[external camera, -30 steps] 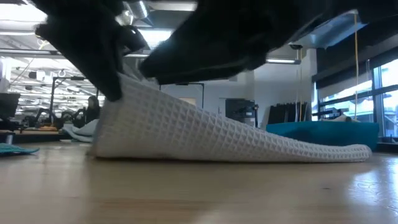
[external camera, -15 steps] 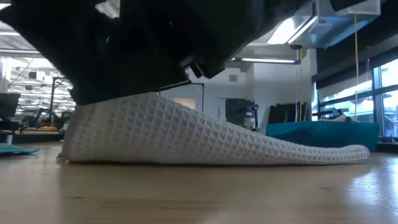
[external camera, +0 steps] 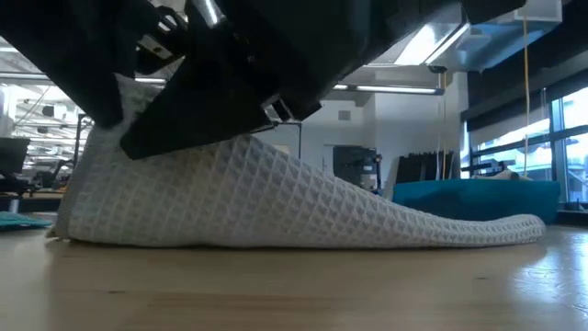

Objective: Fold microfiber towels
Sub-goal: Fold the grey microfiber cloth

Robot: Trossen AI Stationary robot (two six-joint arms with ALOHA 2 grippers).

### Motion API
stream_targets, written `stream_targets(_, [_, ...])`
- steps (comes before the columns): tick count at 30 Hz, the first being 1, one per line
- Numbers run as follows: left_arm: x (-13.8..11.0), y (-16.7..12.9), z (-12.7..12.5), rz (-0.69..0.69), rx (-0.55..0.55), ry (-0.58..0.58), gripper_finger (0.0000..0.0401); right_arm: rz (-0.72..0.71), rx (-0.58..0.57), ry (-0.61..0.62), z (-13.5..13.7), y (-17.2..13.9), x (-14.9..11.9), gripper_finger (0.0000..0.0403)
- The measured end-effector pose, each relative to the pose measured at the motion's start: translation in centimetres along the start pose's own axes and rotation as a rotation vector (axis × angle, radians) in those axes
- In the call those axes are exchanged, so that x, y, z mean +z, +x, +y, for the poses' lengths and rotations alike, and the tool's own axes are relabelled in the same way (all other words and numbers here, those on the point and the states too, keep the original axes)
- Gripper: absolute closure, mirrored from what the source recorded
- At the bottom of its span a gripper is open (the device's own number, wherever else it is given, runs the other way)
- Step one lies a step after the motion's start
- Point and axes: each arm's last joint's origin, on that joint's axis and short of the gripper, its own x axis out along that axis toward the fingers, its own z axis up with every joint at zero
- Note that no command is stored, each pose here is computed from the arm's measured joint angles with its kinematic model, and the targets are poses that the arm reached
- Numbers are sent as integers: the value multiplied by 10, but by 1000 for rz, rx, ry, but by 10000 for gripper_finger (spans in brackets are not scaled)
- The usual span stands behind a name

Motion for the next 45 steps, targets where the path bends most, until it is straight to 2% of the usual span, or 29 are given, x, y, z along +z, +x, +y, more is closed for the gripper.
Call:
stream_targets(3, [-2,0,1,21,18,46,393,21,39,-8,1,0,-2,393])
stream_targets(11, [-15,-21,14,108,179,110,349,72,193,-51,20,-9,-8,395])
stream_targets(14, [-16,-23,13,104,172,115,334,89,243,-64,26,-12,-10,395])
stream_targets(19, [-20,-19,1,146,76,135,315,108,260,-81,35,-17,-14,386])
stream_targets(27, [-35,-11,-22,177,49,218,292,86,148,-119,44,-34,-9,392])
stream_targets(34, [-59,4,-35,112,72,414,264,75,93,-140,47,-43,-5,391])
stream_targets(40, [-76,19,-36,24,115,543,233,67,47,-126,45,-43,-5,390])
stream_targets(45, [-88,33,-26,-44,168,531,217,56,47,-123,45,-43,-3,384])
